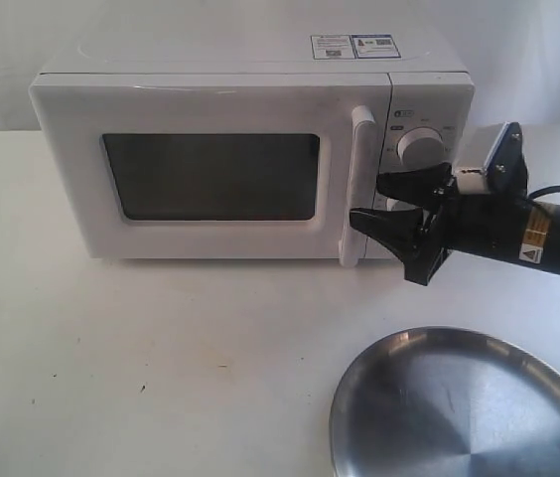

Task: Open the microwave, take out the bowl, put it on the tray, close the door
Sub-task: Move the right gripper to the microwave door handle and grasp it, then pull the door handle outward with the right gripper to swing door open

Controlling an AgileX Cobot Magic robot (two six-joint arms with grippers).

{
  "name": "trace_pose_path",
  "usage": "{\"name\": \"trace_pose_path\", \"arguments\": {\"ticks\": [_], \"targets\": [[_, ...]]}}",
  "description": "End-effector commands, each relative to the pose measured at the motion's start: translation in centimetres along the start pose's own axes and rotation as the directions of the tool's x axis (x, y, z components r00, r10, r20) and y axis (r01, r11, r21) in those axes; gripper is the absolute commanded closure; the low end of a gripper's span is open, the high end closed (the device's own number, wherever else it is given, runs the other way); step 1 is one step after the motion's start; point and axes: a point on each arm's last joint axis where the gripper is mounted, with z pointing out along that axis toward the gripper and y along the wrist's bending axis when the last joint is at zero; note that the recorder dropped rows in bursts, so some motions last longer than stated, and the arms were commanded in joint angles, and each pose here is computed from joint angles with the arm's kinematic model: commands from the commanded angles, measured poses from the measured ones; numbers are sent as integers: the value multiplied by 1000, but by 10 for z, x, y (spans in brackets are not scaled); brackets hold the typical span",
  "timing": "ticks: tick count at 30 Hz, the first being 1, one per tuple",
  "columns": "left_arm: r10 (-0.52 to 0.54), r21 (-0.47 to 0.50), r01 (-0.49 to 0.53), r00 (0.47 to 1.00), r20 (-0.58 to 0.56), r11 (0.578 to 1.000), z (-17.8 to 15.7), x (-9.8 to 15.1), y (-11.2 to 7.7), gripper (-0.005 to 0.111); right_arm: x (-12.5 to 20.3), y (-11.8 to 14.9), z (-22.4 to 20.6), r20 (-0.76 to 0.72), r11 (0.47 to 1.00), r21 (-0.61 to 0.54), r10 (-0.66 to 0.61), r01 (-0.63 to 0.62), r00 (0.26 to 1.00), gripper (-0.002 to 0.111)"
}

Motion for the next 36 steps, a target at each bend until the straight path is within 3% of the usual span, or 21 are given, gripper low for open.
{"name": "trace_pose_path", "arguments": {"ticks": [1, 4, 8, 10, 14, 20, 30, 36], "targets": [[-5, 3, 5, 1000, 5, 1000, 0, -1, 0, 107, -7, -7, 18, -44, 997, 57, -45, 47, 998, 47], [-5, 3, 5, 1000, 5, 1000, 0, -1, 0, 107, -16, -4, 29, -32, 996, 28, -81, 82, 996, 47], [-5, 3, 5, 1000, 5, 1000, 0, -1, 0, 107, -24, 6, 44, -16, 994, -23, -112, 111, 994, 59], [-5, 3, 5, 1000, 5, 1000, 0, -1, 0, 107, -26, 8, 47, -10, 992, -31, -122, 122, 992, 71], [-5, 3, 5, 1000, 5, 1000, 0, -1, 0, 107, -26, 10, 47, -7, 982, -54, -180, 180, 984, 108], [-5, 3, 5, 1000, 5, 1000, 0, -1, 0, 107, -34, 26, 45, 121, 947, -217, -214, 237, 969, 108], [-5, 3, 5, 1000, 5, 1000, 0, -1, 0, 107, -32, 31, 44, 110, 924, -264, -254, 275, 961, 108], [-5, 3, 5, 1000, 5, 1000, 0, -1, 0, 107, -33, 37, 40, 122, 862, -325, -369, 388, 921, 108]]}}
